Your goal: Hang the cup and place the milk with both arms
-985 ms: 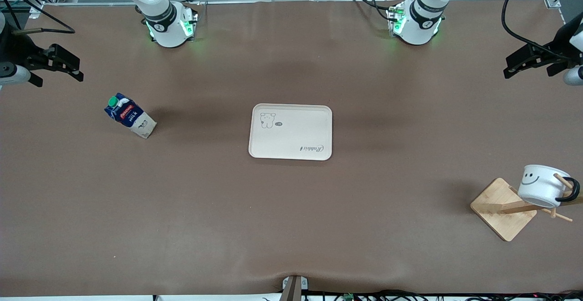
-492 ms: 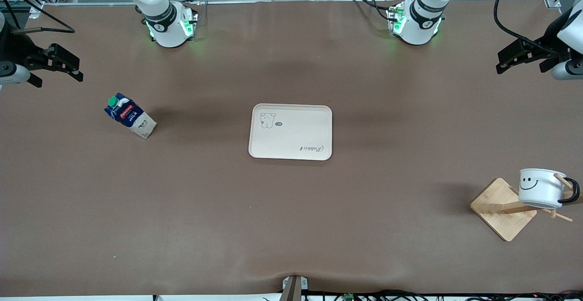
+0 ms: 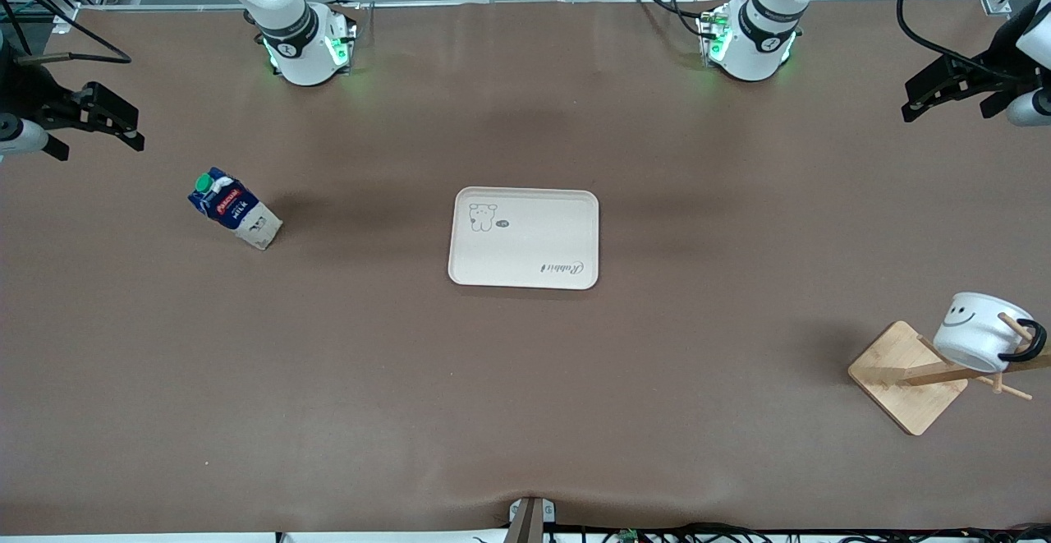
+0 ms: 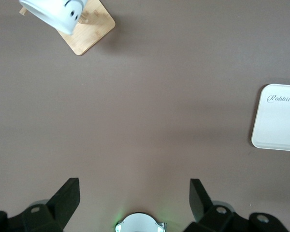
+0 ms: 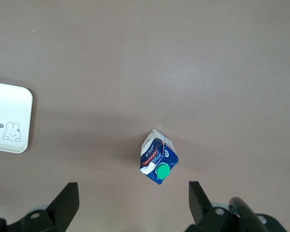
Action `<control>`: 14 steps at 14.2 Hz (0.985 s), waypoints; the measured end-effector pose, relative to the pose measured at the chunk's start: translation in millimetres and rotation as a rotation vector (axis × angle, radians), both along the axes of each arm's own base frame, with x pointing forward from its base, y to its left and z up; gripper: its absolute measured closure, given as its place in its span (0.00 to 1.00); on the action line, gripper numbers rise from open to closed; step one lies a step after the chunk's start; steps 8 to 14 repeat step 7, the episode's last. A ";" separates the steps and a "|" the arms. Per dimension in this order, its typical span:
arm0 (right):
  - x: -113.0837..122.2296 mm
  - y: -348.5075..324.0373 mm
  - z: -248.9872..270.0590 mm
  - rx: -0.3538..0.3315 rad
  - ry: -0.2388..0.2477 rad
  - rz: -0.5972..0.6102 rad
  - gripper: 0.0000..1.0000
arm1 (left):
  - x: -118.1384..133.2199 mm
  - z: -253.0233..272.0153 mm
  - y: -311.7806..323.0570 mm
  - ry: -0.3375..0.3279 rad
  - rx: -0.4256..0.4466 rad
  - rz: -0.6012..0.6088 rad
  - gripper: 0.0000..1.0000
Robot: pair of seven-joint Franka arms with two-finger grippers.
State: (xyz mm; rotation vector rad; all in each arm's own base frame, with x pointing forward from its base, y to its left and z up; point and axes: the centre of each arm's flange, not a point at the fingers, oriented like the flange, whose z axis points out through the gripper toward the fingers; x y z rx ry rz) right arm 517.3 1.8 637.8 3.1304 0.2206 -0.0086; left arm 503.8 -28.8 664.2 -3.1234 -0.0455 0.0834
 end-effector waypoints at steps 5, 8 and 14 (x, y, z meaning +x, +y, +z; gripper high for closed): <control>0.3 4.0 0.1 -0.001 0.002 0.007 0.00 | 0.0 -0.2 0.3 0.001 0.000 0.001 0.00; 0.5 3.4 -0.1 -0.001 0.002 0.006 0.00 | 0.1 -0.8 0.1 0.002 0.000 0.000 0.00; 0.5 3.4 -0.1 -0.001 0.002 0.006 0.00 | 0.1 -0.8 0.1 0.002 0.000 0.000 0.00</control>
